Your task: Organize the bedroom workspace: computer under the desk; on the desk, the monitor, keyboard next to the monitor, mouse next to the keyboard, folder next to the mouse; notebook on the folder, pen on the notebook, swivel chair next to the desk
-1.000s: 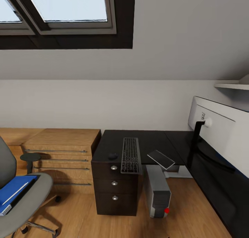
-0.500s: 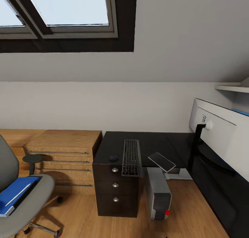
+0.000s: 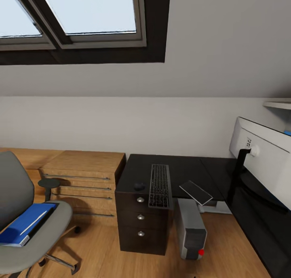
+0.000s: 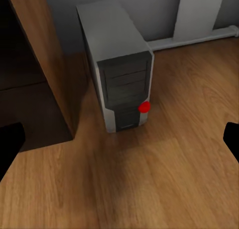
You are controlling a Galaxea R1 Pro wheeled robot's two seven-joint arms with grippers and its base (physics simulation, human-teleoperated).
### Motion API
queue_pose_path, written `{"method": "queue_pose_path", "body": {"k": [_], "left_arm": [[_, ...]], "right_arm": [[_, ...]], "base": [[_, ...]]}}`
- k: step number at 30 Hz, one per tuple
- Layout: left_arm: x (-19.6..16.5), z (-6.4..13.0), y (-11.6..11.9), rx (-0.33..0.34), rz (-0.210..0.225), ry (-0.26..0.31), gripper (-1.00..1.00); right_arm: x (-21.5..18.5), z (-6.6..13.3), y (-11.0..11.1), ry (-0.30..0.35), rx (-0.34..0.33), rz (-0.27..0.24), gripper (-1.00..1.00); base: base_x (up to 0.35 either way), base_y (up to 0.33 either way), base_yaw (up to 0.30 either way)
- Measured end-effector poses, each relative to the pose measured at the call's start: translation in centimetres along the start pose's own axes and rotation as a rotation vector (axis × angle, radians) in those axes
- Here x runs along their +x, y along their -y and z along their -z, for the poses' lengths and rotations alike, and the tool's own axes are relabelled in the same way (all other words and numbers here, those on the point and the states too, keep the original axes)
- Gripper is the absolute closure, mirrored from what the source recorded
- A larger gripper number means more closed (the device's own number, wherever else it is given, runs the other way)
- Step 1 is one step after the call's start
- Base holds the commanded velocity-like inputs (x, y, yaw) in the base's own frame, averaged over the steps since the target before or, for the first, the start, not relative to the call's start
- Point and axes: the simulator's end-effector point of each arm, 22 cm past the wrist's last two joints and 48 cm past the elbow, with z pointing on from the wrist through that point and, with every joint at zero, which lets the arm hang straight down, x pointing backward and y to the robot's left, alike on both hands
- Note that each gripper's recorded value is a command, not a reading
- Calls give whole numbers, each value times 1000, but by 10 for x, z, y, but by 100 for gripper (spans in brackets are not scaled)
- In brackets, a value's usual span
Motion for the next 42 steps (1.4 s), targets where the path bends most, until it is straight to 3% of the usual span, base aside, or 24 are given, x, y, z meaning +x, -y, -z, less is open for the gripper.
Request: {"method": "queue_pose_path", "body": {"k": [34, 42], "left_arm": [[-29, 37, 0, 2, -1, -3, -100], [-35, 46, 0, 1, -1, -3, -100]], "right_arm": [[-44, 23, 2, 7, 4, 0, -100], [-62, 30, 3, 53, 4, -7, -100]], "base": [[0, 0, 1], [0, 0, 0]]}}
